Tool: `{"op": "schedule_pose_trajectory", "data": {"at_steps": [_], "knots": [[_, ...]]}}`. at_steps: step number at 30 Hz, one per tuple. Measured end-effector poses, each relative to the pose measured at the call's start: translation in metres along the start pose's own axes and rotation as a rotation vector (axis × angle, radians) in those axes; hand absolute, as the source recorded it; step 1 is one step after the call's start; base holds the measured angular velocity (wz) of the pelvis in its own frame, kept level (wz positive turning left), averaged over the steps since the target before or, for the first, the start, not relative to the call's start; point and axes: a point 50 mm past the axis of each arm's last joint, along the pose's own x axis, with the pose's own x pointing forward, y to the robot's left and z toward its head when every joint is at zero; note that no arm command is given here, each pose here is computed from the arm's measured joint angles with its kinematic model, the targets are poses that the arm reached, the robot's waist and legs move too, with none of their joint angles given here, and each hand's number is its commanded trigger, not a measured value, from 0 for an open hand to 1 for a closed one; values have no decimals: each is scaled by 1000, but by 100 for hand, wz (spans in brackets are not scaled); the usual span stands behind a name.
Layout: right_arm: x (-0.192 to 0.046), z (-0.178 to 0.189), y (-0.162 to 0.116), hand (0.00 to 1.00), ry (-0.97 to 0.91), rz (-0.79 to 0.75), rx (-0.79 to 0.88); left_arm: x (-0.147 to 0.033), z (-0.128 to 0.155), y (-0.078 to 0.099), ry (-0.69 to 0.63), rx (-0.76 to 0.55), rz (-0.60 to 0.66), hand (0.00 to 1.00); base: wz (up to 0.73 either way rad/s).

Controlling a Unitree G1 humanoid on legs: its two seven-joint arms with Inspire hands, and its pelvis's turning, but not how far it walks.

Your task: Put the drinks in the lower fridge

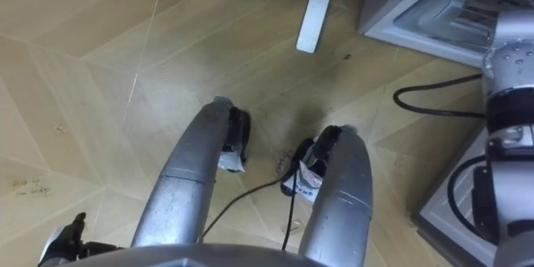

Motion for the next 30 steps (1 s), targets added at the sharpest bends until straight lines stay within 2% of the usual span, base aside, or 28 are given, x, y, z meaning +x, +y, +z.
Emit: {"op": "schedule_pose_trajectory", "data": {"at_steps": [5, 9, 21, 28, 30], "knots": [[-3, -2, 4, 0, 17, 18, 7, 0, 0, 1, -4, -3, 12, 0, -6], [-16, -5, 17, 0, 53, 44, 31, 0, 2, 1, -8, -6, 29, 0, -1], [-17, -8, 16, 0, 60, 45, 19, -1, 2, -7, -16, 20, 19, 0, 1], [-7, -15, 8, 0, 59, 90, -37, -2, 2, -14, -20, 41, -14, 0, 2], [6, -20, -6, 0, 73, 110, -104, -2, 2, -13, -18, 50, -19, 0, 4]]}}
